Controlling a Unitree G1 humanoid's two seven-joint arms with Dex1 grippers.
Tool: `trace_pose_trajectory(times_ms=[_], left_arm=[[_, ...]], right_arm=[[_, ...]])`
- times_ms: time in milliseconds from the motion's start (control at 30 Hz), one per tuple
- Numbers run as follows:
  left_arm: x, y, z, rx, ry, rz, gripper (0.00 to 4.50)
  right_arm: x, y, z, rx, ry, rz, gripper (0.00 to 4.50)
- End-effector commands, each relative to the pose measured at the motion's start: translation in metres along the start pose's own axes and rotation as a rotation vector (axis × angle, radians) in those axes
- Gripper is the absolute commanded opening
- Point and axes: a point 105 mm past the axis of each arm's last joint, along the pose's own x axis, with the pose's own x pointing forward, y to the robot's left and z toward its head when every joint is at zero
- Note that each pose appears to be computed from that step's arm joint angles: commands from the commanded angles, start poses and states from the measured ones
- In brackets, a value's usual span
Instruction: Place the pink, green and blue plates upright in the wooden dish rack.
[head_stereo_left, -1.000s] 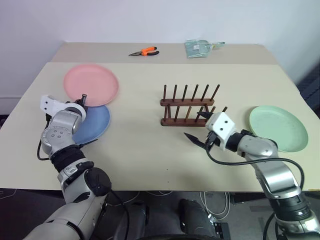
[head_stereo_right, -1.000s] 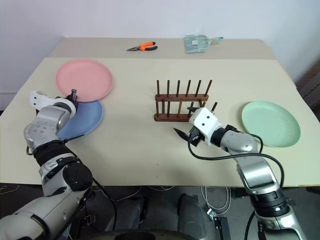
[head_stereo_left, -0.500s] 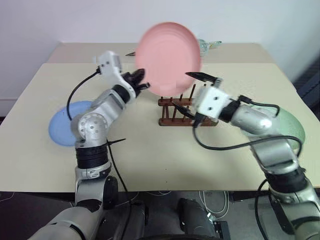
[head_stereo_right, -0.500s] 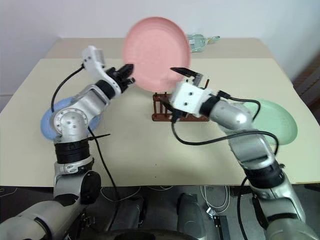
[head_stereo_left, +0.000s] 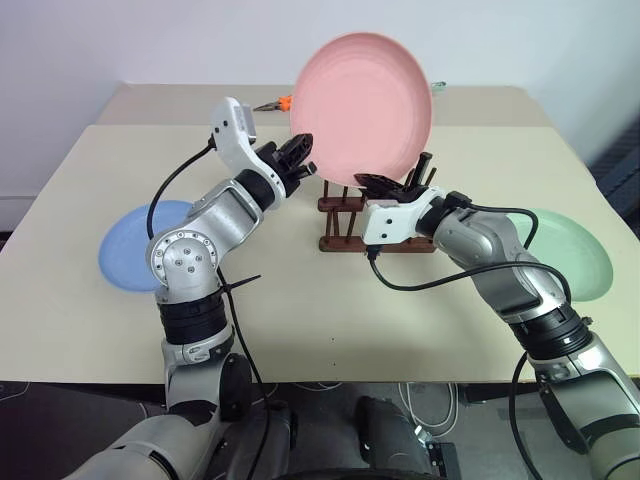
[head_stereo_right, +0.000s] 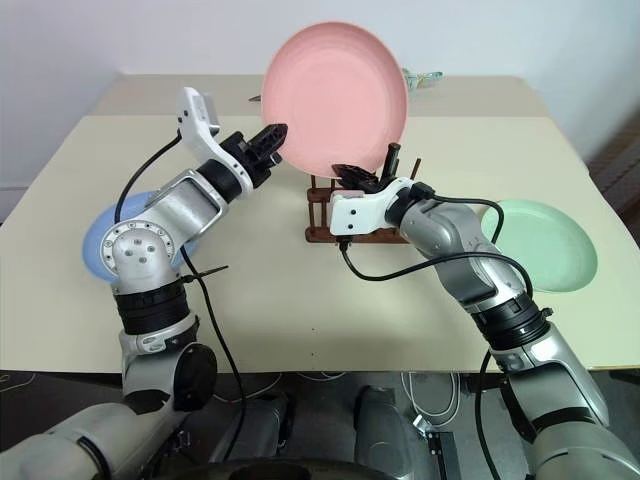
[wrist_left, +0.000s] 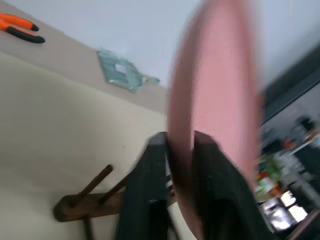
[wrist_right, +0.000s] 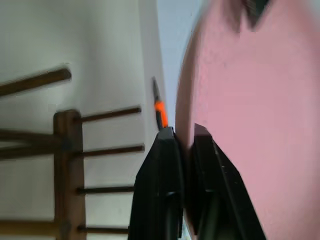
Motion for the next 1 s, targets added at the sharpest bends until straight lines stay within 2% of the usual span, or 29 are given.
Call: trace_pose_trajectory(times_ms=[33,133,200,267,333,433,600,733,1000], left_arm=[[-0.004,-0.012,0.047,-0.058,-0.198,-0.044,2.61],[-0.007,0.001,0.063,0.083,-0.239,0.012,2.61],[-0.01,0.01,0.058,0.312,-0.193,0.028,2.61],[-0.016,0.019,0.033,0.537,-0.063,-0.029,2.61],[-0.023,0.022,0.011,0.655,0.039,-0.115,2.61],[-0.054,0.014,-0.043,0.753,0.296,-0.395,2.61],[-0.083,0.002,-0.076,0.749,0.453,-0.608,2.61],[-0.09,-0.008,-0.086,0.711,0.478,-0.68,2.61],[-0.095,-0.016,-0.095,0.722,0.478,-0.716,2.61]], right_arm=[[-0.015,-0.03,-0.008,-0.009,0.023,-0.119,0.0],[-0.03,-0.048,-0.01,0.157,0.001,-0.205,0.0],[-0.044,-0.058,-0.012,0.458,-0.042,-0.254,0.0],[-0.063,-0.065,-0.006,0.856,-0.166,-0.257,0.0],[-0.075,-0.07,-0.001,1.075,-0.245,-0.244,0.0],[-0.093,-0.079,0.0,1.319,-0.345,-0.228,0.0],[-0.099,-0.07,-0.003,1.44,-0.32,-0.165,0.0],[-0.096,-0.057,-0.02,1.494,-0.233,-0.176,0.0],[-0.09,-0.048,-0.044,1.643,-0.174,-0.238,0.0]])
